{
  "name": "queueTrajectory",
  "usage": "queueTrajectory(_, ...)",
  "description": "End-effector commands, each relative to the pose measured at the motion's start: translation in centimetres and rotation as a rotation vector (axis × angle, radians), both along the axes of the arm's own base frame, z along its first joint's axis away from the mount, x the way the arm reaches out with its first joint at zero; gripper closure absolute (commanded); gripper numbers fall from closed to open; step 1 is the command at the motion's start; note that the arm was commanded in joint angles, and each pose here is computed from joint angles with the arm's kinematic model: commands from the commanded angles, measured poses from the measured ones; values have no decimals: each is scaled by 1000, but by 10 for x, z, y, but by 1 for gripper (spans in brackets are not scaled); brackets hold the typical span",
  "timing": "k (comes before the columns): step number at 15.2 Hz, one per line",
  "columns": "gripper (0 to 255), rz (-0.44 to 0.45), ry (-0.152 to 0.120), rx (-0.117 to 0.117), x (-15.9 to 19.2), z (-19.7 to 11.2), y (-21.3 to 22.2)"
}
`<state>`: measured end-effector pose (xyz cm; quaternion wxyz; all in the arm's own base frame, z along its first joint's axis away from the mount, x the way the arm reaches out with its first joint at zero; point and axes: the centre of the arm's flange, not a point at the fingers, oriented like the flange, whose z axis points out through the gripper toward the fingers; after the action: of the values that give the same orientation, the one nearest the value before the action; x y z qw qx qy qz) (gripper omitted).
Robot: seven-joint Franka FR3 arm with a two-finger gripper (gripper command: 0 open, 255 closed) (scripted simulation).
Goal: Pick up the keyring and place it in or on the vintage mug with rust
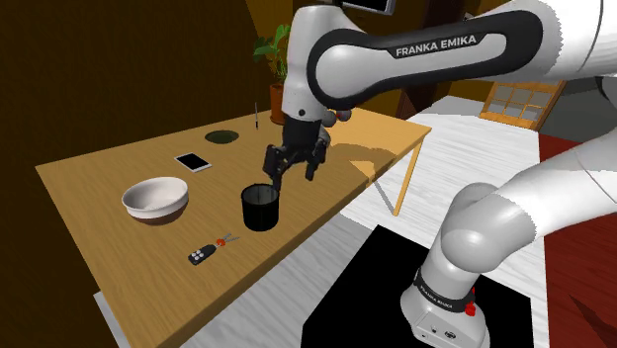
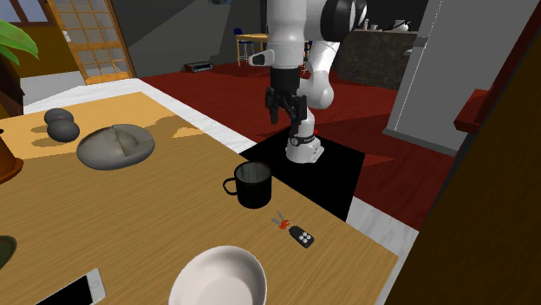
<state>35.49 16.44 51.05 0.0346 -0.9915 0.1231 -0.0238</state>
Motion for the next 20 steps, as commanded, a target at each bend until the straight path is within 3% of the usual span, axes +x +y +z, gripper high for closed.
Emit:
queueTrajectory(1, 0, -41, 3, -4, 10, -11, 22)
queueTrajectory(14, 0, -287, 33, -38, 97, -98, 150)
queueTrajectory(20, 0, -376, 43, -50, 135, -137, 190)
